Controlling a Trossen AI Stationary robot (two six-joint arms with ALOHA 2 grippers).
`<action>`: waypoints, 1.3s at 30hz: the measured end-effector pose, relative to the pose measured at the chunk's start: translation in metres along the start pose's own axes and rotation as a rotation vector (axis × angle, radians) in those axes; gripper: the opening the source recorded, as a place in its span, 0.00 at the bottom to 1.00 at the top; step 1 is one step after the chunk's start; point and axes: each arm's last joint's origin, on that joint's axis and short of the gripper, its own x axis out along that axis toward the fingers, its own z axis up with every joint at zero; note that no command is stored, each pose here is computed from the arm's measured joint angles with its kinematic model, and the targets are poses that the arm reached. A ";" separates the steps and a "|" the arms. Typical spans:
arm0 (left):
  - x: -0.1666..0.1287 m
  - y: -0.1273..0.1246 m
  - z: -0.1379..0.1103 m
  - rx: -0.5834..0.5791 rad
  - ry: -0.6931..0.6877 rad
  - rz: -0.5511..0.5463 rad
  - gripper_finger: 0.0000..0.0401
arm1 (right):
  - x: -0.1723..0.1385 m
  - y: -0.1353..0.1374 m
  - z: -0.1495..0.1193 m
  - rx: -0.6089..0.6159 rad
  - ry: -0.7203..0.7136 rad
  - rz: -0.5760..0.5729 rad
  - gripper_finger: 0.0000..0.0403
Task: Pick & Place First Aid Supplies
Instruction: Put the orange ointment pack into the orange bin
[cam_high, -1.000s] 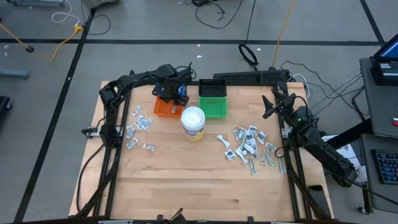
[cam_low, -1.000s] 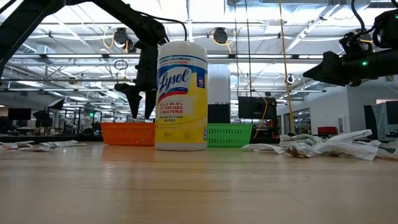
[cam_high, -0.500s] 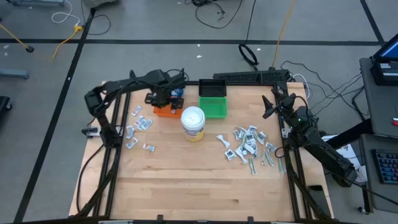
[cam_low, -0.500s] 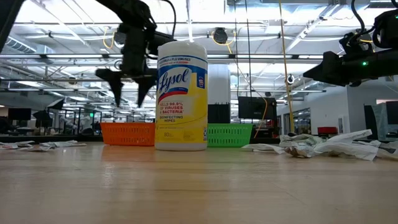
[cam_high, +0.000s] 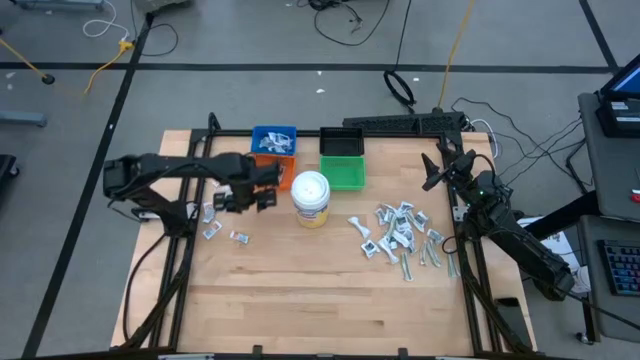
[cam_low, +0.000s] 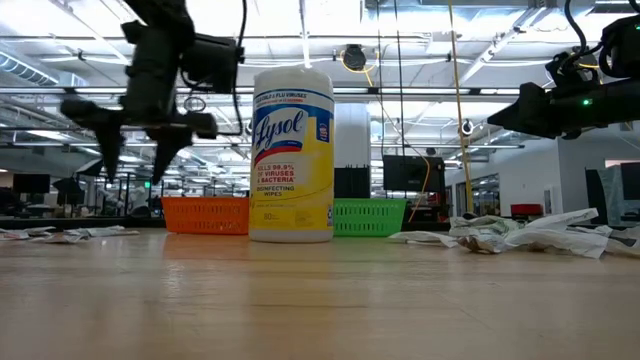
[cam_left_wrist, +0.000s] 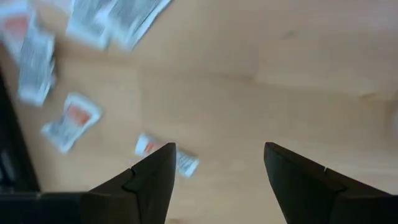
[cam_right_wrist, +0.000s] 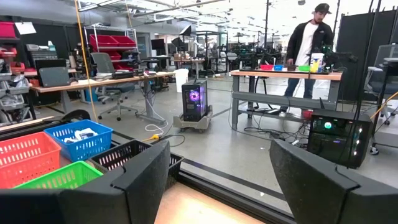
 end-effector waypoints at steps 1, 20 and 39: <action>0.004 0.004 -0.004 -0.011 0.012 0.012 0.62 | 0.000 0.000 0.000 0.000 0.000 0.000 0.68; 0.063 0.034 -0.036 -0.093 0.085 0.029 0.62 | 0.000 0.000 0.000 0.000 0.000 0.000 0.67; 0.079 0.040 -0.026 0.009 0.109 -0.014 0.20 | 0.000 0.000 0.000 0.000 0.000 0.000 0.68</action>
